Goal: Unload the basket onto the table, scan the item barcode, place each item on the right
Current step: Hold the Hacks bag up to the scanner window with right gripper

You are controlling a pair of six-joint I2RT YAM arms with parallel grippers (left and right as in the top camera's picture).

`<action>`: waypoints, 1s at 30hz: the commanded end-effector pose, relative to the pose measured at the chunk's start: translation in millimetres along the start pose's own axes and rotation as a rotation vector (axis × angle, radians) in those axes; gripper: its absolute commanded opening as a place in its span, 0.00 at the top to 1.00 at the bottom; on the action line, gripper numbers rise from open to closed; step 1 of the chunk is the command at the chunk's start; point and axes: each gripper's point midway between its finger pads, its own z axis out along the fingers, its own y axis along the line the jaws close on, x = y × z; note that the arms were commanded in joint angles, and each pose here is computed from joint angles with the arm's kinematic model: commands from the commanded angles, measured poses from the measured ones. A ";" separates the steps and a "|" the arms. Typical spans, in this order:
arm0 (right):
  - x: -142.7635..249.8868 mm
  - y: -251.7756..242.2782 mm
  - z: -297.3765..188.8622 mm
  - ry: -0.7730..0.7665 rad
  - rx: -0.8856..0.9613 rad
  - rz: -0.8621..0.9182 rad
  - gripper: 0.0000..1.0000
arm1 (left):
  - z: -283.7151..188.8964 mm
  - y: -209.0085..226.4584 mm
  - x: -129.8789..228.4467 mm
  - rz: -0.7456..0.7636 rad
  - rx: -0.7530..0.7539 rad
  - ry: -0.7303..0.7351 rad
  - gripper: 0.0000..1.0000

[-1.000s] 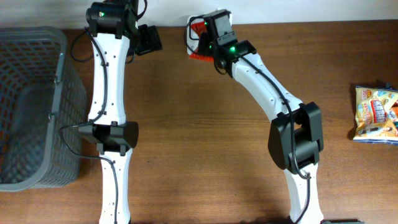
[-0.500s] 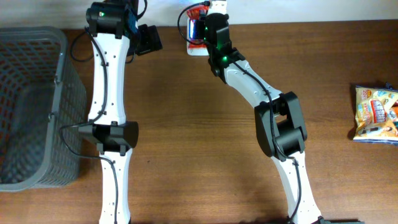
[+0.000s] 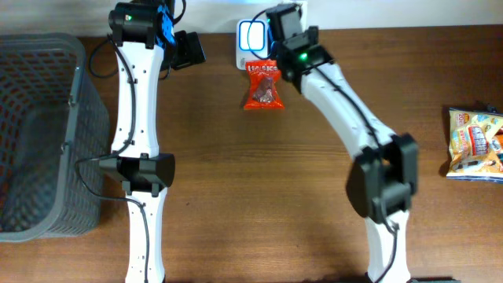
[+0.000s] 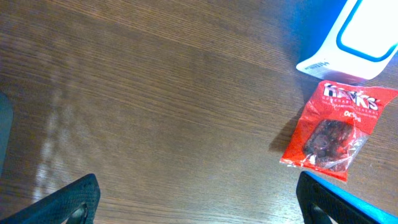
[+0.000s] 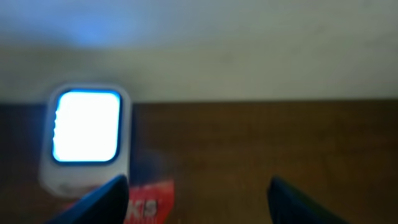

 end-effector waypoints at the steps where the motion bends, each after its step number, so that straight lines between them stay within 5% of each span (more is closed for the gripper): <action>1: 29.4 32.0 -20.8 0.162 -0.240 -0.025 0.28 | 3.6 2.7 -0.4 0.008 -0.013 0.002 0.01; 12: 154.3 74.7 74.2 0.387 -0.294 -0.041 0.26 | 3.6 2.7 -0.4 0.008 -0.013 0.002 0.01; 13: 159.3 75.6 78.7 0.391 -0.293 -0.042 0.33 | 3.6 2.7 -0.4 0.008 -0.013 0.002 0.01; 16: 159.1 76.0 84.3 0.376 -0.288 -0.040 0.85 | 3.6 2.7 -0.4 0.008 -0.013 0.002 0.01; 17: 147.3 75.3 79.2 0.354 -0.293 -0.034 0.96 | 3.6 2.7 -0.4 0.008 -0.013 0.002 0.01; 25: -1.6 48.3 -10.5 0.023 -0.282 0.048 0.96 | 3.6 2.7 -0.4 0.008 -0.013 0.002 0.01; 30: -62.2 63.0 -12.5 -0.236 -0.343 0.126 0.96 | 3.6 2.6 -0.5 0.008 -0.013 0.002 0.01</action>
